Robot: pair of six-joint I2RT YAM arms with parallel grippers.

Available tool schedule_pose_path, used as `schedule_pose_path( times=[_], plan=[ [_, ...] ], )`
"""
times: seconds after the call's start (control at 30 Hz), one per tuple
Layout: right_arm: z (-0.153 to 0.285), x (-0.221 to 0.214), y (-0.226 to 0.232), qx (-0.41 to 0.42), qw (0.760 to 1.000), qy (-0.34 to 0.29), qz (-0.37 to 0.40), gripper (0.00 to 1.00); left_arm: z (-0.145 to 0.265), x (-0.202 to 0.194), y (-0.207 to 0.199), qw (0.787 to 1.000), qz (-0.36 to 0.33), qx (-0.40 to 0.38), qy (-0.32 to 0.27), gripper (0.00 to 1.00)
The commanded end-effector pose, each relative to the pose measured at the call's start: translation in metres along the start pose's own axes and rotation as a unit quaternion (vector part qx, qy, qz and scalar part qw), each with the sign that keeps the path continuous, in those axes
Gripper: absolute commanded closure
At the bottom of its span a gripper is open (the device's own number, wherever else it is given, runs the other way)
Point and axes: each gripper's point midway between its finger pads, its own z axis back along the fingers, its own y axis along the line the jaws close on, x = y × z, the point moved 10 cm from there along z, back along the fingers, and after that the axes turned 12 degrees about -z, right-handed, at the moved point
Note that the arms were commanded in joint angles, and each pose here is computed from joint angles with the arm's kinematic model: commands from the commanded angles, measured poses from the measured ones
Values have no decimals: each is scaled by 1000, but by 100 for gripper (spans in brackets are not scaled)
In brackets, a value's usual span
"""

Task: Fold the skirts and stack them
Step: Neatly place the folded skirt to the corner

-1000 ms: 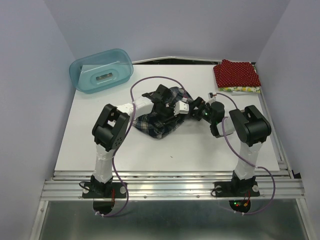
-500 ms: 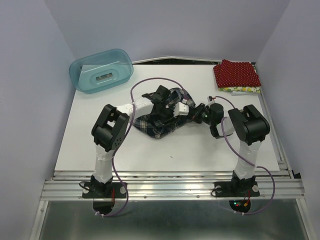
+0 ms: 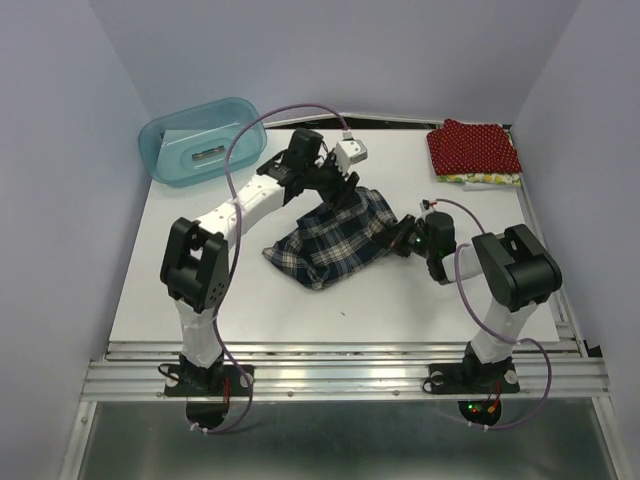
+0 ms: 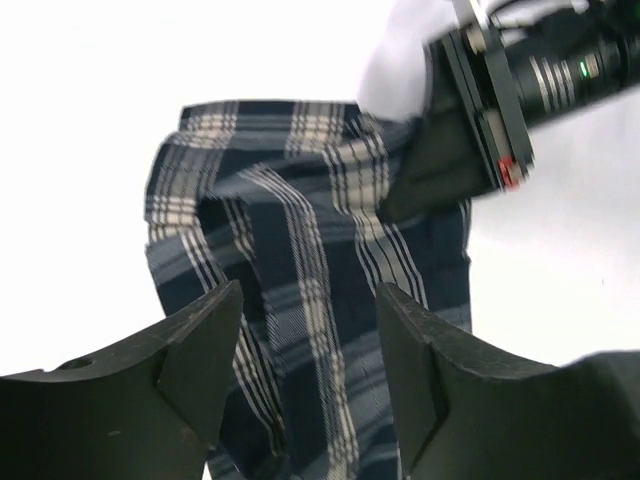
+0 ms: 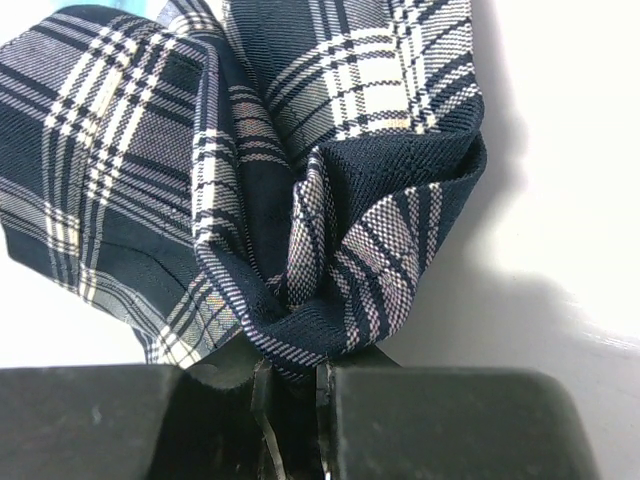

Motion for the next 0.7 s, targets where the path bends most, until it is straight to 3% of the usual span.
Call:
schedule_pose_path(
  times=[0.0,0.2,0.23,0.27,0.33,0.37,0.43,0.67],
  plan=[
    [4,-2,3,-13,1000,10,12,99,-28,-14,15,997,78,1,24,36],
    [6,-2,5,-26,999,22,17,90,-52,-62,37,987,140,32,77,44],
    [7,-3,3,-38,999,27,12,78,-57,-74,43,983,152,43,92,47],
    [5,-2,3,-43,999,27,15,44,-54,-84,53,979,166,66,102,47],
    [5,-2,1,-61,998,33,9,34,-60,-102,65,973,180,75,125,50],
    [4,-1,1,-67,997,32,11,17,-61,-111,67,971,179,71,141,50],
    [2,9,3,-75,997,23,2,2,-67,-124,72,969,176,61,164,52],
    [-20,39,3,-59,997,36,-23,0,-69,-129,69,978,131,19,162,52]
  ],
)
